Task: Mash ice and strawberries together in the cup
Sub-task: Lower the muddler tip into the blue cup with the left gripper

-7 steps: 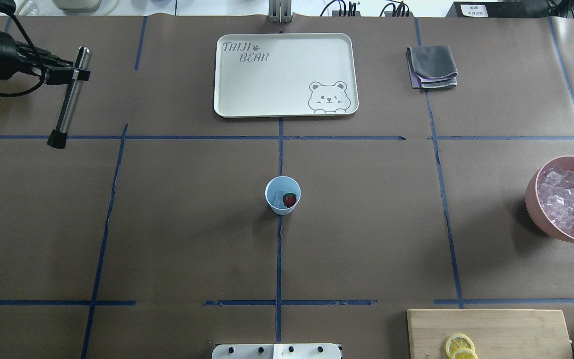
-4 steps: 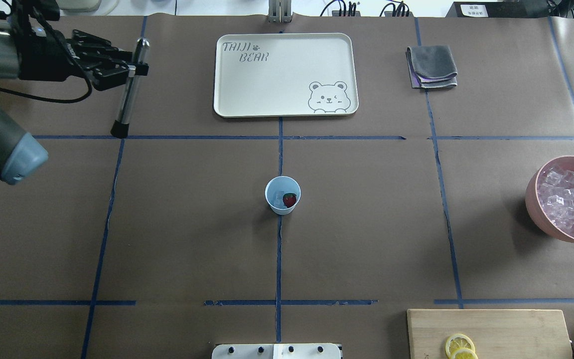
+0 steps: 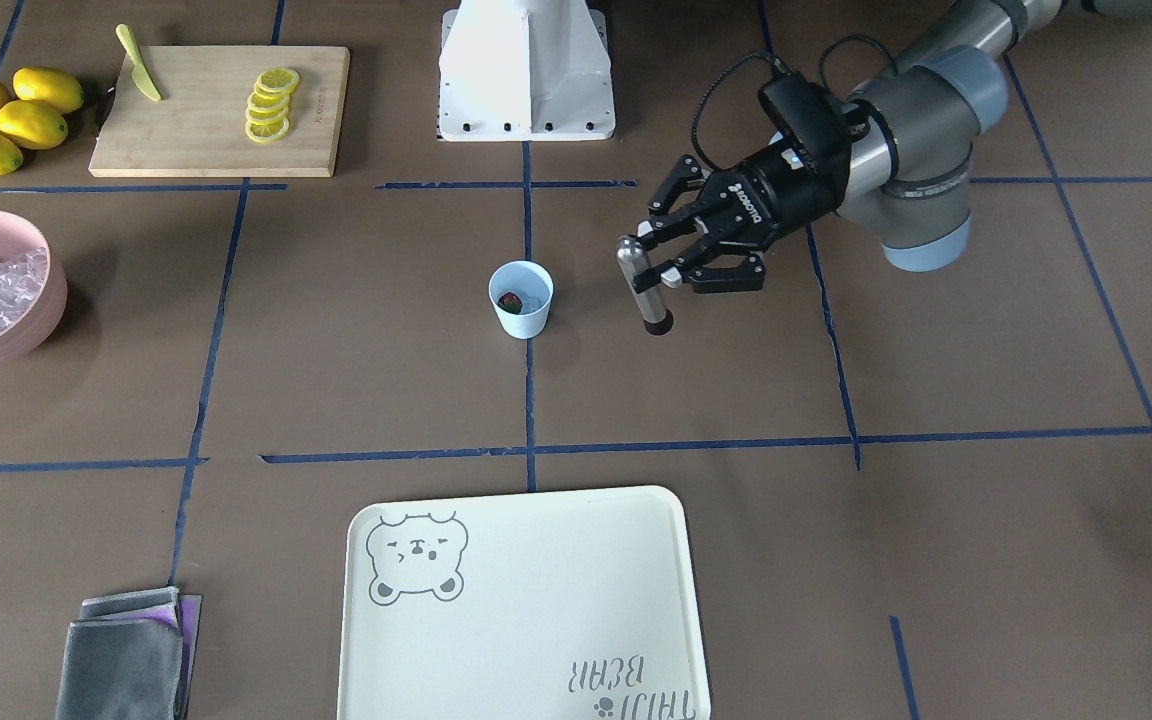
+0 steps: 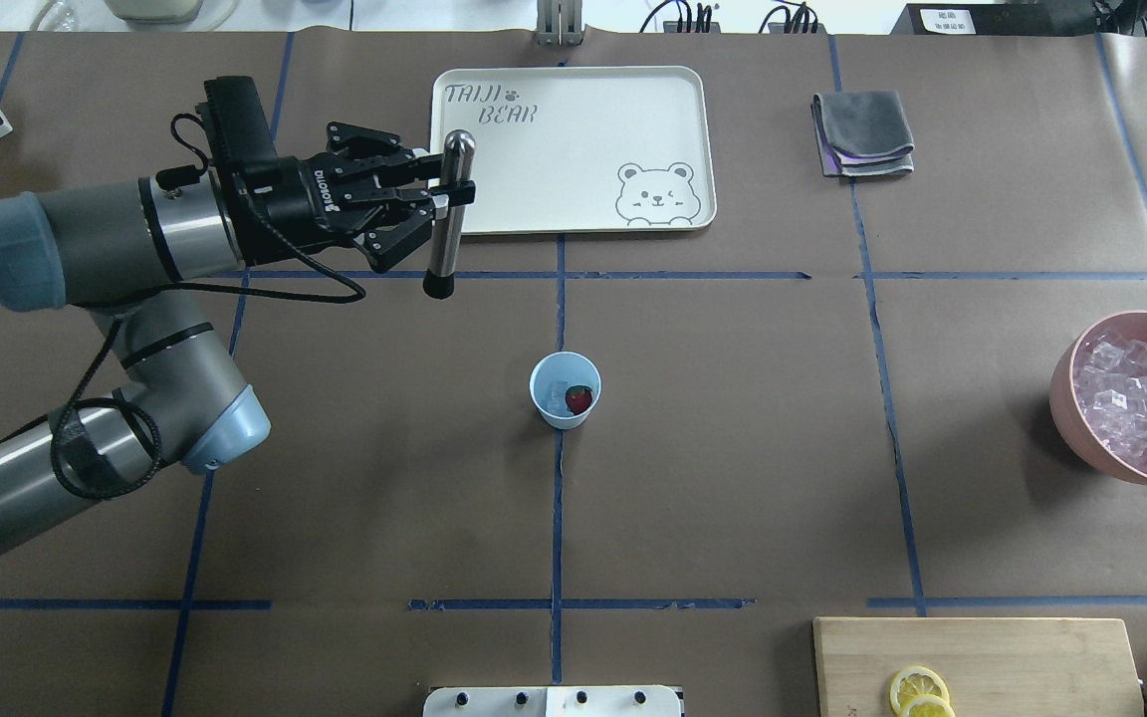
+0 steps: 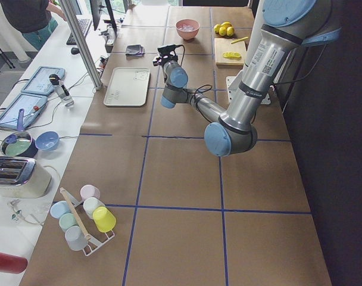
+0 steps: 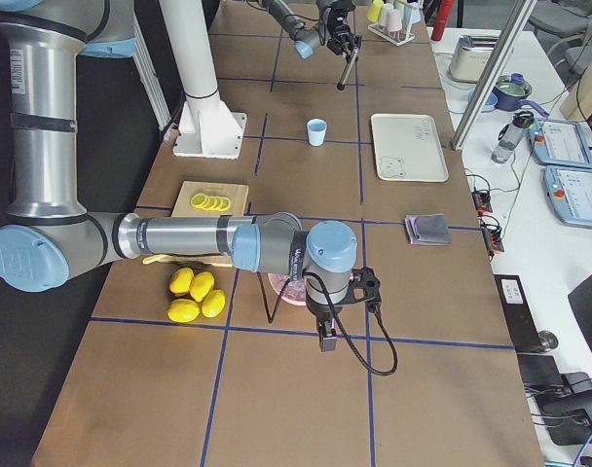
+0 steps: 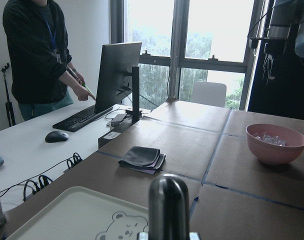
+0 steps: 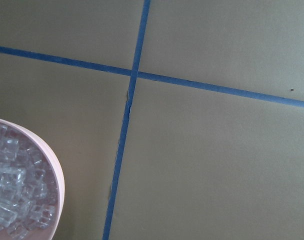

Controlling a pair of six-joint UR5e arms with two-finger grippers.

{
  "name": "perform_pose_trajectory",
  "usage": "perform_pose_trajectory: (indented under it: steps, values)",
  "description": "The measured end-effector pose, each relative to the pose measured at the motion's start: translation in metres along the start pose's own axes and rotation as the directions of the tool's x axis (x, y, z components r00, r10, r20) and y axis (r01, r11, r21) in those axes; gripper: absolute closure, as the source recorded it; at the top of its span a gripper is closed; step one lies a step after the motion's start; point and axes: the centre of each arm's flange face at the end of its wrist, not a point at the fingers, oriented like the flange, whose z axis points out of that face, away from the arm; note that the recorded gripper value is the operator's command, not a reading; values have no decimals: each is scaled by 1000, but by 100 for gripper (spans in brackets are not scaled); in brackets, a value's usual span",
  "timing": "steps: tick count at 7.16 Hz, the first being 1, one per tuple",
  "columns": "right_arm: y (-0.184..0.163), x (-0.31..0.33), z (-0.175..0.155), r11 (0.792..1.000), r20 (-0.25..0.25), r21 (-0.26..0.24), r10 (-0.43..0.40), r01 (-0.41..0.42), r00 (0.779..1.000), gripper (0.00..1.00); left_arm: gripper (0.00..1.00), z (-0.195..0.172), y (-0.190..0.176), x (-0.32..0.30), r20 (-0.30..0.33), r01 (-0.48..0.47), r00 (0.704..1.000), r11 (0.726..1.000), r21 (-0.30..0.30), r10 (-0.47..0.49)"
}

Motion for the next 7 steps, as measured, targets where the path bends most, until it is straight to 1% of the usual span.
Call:
perform_pose_trajectory:
  steps: [1,2,3,4,7]
  values:
    - [0,0,0,1000,0,1,-1,1,1000,0,100,22,0,21,-2,-2,1000,999,54,3]
    - [0,0,0,1000,0,1,-1,1,1000,0,100,39,9,49,0,2,1000,994,111,-2]
    - [0,0,0,1000,0,1,-1,1,1000,0,100,49,21,71,5,8,1000,988,151,-9]
    - [0,0,0,1000,0,1,-1,1,1000,0,100,53,29,81,10,10,1000,987,162,-11]
    - [0,0,0,1000,0,1,-2,2,1000,0,100,58,53,98,8,-13,1000,990,143,12]
